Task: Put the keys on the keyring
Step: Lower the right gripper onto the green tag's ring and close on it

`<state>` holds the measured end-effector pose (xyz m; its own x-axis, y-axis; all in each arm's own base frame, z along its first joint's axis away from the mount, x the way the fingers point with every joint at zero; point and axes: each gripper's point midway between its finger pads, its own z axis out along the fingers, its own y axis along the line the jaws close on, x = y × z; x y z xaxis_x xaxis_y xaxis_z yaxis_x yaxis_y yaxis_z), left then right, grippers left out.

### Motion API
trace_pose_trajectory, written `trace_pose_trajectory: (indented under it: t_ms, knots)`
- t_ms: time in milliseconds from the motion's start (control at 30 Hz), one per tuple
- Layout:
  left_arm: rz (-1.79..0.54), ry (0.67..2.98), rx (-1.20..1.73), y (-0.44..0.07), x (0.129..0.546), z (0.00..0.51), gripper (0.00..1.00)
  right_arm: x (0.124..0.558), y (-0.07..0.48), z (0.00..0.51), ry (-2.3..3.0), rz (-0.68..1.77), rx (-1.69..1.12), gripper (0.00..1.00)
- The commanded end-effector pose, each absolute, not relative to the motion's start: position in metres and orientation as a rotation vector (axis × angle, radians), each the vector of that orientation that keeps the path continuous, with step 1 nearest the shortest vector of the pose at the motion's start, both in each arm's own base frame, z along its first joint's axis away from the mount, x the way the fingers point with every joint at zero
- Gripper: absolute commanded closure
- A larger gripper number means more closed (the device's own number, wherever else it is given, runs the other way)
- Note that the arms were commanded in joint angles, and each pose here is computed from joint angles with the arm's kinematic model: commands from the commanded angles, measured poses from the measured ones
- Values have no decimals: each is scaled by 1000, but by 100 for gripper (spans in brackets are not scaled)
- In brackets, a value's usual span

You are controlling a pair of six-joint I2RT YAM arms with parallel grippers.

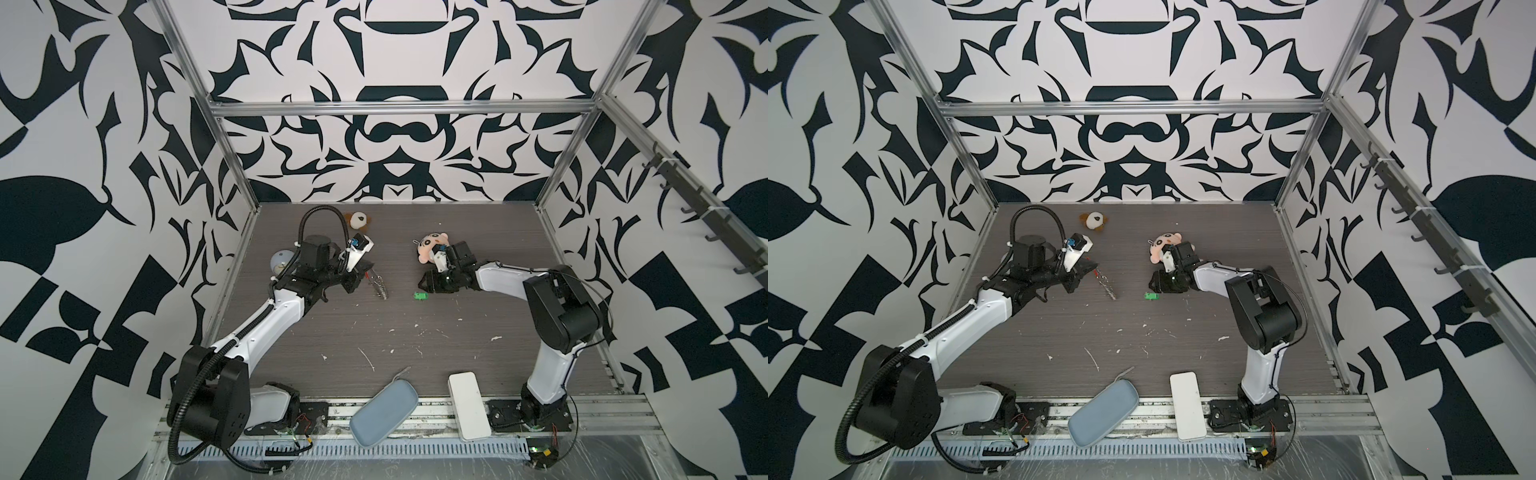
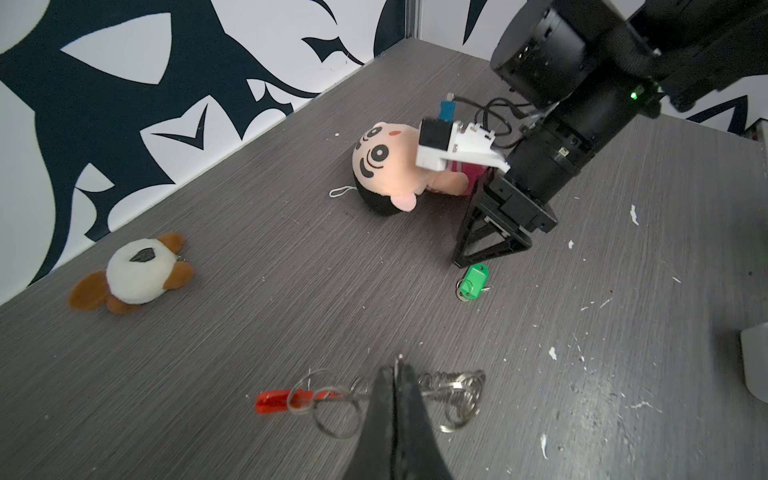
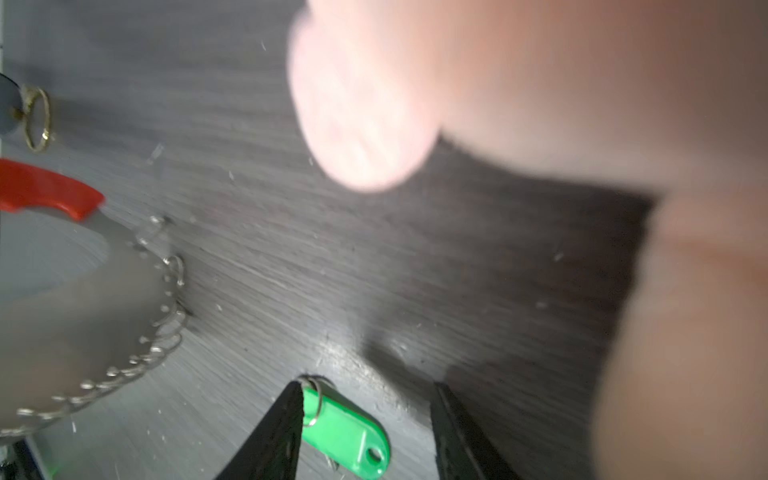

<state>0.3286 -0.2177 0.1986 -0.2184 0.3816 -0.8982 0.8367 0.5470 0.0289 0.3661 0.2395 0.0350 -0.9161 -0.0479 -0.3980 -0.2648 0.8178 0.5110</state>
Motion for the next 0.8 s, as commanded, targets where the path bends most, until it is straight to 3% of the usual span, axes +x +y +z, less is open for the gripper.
trace_pose_trajectory:
  t_ms: [0, 367, 533, 633, 767]
  knots:
    - [-594, 1755, 1000, -221, 333, 217, 100, 347, 254, 37, 2624, 915, -258, 46]
    - [-608, 1752, 1009, -222, 329, 220, 100, 321, 274, 58, 2567, 1010, -318, 48]
    - [-603, 1740, 1014, -223, 330, 224, 100, 332, 257, 68, 2556, 790, -300, 52]
    - [-608, 1740, 1017, -223, 329, 224, 100, 337, 235, 68, 2579, 537, -169, 67]
    - [-596, 1751, 1016, -222, 329, 218, 100, 335, 235, 75, 2593, 632, 205, 72]
